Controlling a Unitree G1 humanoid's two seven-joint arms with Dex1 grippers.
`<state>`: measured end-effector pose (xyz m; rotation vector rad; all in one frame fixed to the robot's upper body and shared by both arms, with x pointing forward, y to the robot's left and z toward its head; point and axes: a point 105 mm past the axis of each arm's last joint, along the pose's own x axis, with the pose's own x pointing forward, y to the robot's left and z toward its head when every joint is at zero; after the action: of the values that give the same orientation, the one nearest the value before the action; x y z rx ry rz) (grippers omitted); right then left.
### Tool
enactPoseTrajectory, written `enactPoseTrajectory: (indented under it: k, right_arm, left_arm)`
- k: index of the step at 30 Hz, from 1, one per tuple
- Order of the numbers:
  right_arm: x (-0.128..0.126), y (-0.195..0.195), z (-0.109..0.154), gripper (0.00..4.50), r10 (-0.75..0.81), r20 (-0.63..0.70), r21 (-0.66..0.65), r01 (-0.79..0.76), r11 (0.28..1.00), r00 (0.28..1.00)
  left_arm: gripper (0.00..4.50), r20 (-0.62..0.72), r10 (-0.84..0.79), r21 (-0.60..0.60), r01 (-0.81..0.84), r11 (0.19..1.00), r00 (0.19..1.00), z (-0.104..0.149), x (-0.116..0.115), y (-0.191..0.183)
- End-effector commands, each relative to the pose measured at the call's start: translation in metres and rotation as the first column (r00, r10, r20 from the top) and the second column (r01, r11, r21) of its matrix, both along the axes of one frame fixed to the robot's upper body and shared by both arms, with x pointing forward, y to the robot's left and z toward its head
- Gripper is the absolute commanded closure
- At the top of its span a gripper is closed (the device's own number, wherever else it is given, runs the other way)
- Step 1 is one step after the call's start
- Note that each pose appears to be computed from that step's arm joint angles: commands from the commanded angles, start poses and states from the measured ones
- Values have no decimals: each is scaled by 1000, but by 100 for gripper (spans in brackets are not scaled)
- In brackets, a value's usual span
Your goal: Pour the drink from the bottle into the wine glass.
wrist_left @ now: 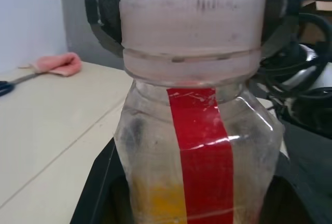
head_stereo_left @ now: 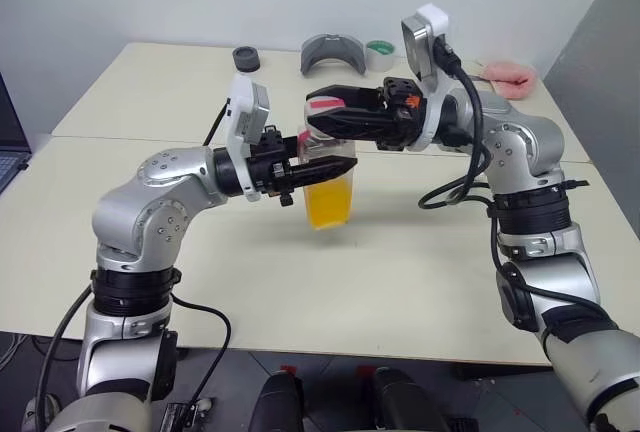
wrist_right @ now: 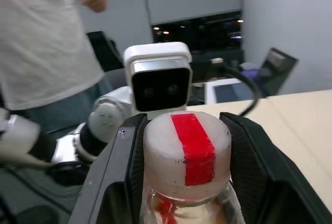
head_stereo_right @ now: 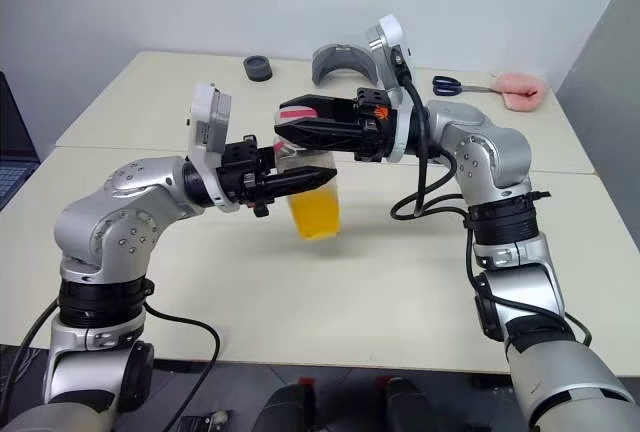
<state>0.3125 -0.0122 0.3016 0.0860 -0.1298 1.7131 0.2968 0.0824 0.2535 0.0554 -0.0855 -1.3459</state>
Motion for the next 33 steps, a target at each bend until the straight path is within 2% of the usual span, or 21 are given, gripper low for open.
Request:
enactPoseTrajectory:
  k: [1,2,3,8,11,15,17,22,27,33]
  right_arm:
    - [-7,-3,10,259,4,51,0,-4,1000,999]
    - [-6,-10,7,189,-22,45,-6,22,1000,999]
    - [-6,-17,3,174,-56,41,-9,56,998,998]
    - [-13,-45,-6,6,-264,42,15,264,964,964]
    - [-19,-50,-9,2,-389,67,41,387,921,919]
    - [-25,-41,-9,2,-511,69,85,505,859,857]
    - [-23,-37,-8,2,-561,29,110,555,825,828]
    - [-11,-23,-5,2,-677,48,155,664,731,734]
    - [-10,-11,-9,2,-664,40,169,650,741,747]
    - [-2,-6,-10,2,-685,59,186,666,722,726]
  left_arm:
    - [270,49,-143,32,142,989,988,3,-22,-21]
    - [270,49,-123,30,122,992,991,2,-19,-18]
    - [270,53,-99,35,97,995,994,0,-16,-15]
    - [270,32,-32,35,31,999,999,-11,-14,-6]
    - [270,47,3,24,-4,1000,999,-12,-11,-6]
    - [270,104,77,29,-81,996,992,-13,6,-5]
    - [270,133,118,21,-122,992,984,-13,16,-3]
    - [270,203,196,-19,-196,980,959,-10,37,-12]
    - [270,219,221,-51,-215,975,950,-7,43,-18]
    - [270,219,226,-65,-217,974,949,-5,43,-21]
